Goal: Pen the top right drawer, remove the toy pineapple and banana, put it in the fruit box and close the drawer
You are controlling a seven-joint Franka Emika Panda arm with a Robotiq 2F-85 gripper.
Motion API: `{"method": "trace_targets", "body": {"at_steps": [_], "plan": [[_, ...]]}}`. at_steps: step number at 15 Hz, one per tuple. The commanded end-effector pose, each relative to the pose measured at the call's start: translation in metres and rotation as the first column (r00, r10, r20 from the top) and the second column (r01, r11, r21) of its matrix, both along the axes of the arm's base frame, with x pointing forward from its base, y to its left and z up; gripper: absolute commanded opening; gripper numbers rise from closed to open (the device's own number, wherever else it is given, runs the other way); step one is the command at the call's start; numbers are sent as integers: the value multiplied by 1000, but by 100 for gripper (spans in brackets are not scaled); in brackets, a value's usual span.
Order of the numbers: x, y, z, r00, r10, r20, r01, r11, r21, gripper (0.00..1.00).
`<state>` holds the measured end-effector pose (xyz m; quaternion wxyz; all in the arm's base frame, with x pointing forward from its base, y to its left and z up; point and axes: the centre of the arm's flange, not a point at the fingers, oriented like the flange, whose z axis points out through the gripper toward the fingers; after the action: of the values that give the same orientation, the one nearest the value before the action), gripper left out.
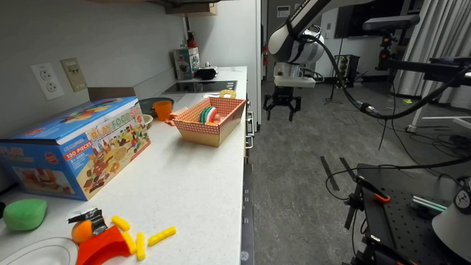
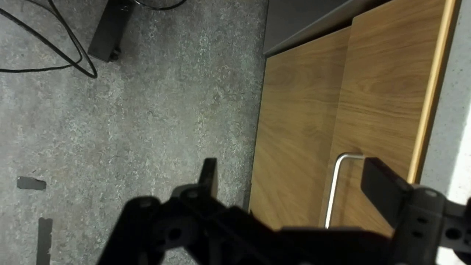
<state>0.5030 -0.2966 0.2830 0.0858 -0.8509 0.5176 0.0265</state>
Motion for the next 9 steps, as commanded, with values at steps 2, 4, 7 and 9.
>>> {"method": "trace_targets", "body": {"at_steps": [2,4,7,9], "plan": [[1,-1,2,1000,0,4,0,1000,-2,100],[0,-2,-3,1000,3,-3,-3,1000,12,100],[-14,-12,-31,999,-20,27,21,998,-51,100],[-28,-20,-49,998,-19,67,27,994,-109,100]]}}
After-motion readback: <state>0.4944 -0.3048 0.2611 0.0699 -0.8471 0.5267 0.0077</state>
